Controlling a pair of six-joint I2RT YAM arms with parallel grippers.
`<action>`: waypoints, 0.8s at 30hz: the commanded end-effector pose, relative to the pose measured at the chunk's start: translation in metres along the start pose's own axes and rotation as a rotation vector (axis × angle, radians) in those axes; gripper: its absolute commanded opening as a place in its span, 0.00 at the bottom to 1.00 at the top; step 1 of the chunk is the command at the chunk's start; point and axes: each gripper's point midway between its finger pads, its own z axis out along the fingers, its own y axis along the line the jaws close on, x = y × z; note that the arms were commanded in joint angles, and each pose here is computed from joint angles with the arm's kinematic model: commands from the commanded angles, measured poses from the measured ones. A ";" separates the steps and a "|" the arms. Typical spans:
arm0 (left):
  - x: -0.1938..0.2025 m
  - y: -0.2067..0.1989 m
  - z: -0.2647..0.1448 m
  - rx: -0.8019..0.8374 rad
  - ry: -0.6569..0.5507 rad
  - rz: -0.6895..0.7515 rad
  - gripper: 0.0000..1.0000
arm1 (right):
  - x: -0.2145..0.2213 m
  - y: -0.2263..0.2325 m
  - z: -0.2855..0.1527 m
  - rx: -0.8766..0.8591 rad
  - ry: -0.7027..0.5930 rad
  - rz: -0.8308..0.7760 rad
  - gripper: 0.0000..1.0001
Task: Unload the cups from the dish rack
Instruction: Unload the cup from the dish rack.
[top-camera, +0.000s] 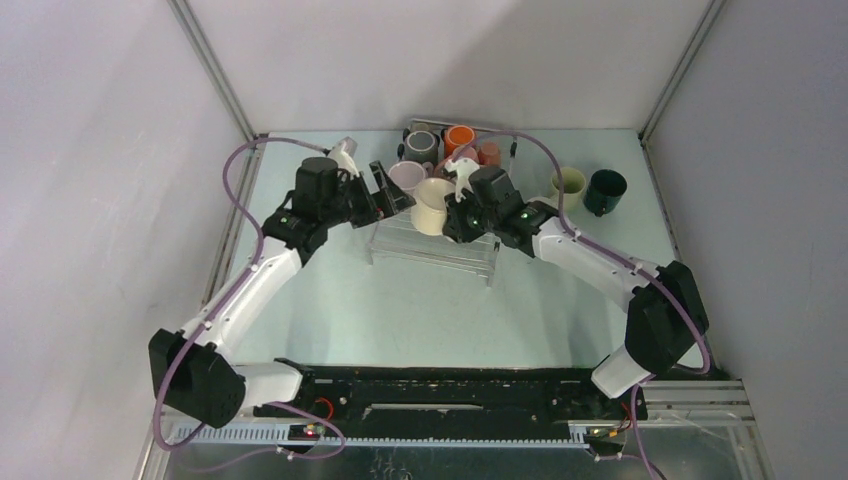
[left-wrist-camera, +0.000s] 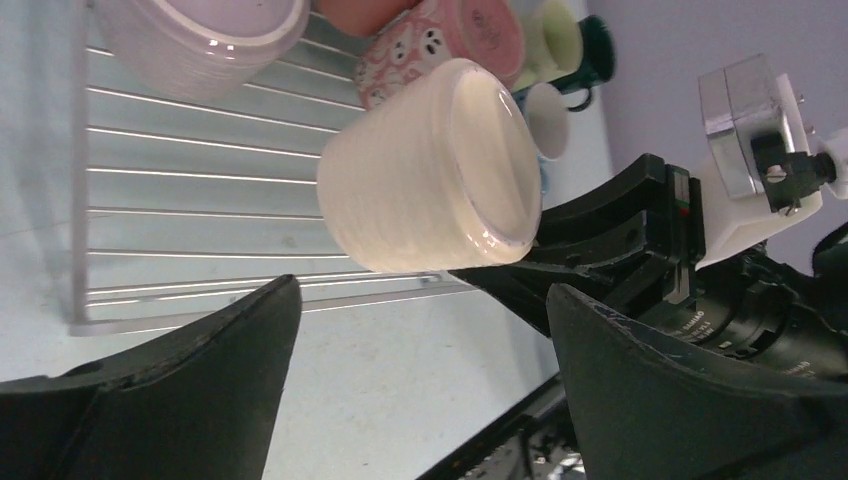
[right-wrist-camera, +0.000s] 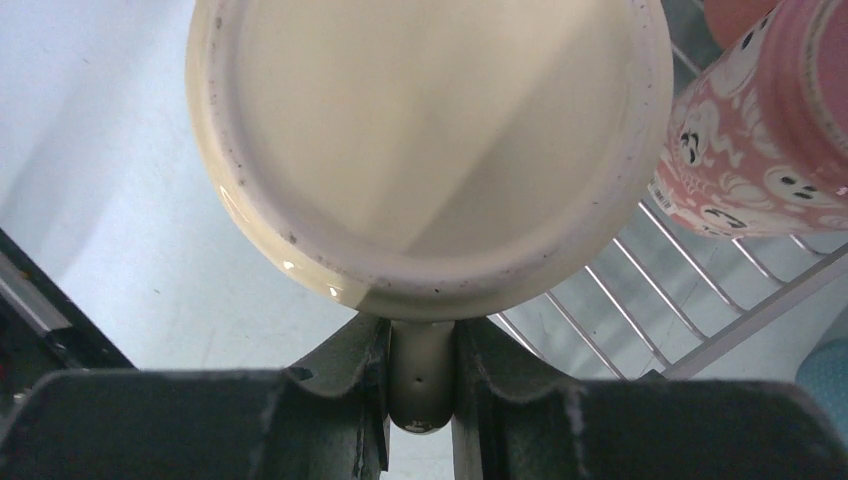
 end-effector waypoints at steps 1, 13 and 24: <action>-0.017 -0.034 -0.016 0.196 -0.072 -0.091 1.00 | -0.091 0.026 -0.048 -0.061 -0.265 0.056 0.00; -0.045 -0.059 -0.035 0.379 -0.177 -0.272 1.00 | -0.156 0.055 -0.107 -0.263 -0.408 0.271 0.00; -0.067 -0.095 -0.055 0.595 -0.207 -0.352 0.98 | -0.174 0.071 -0.135 -0.468 -0.448 0.363 0.00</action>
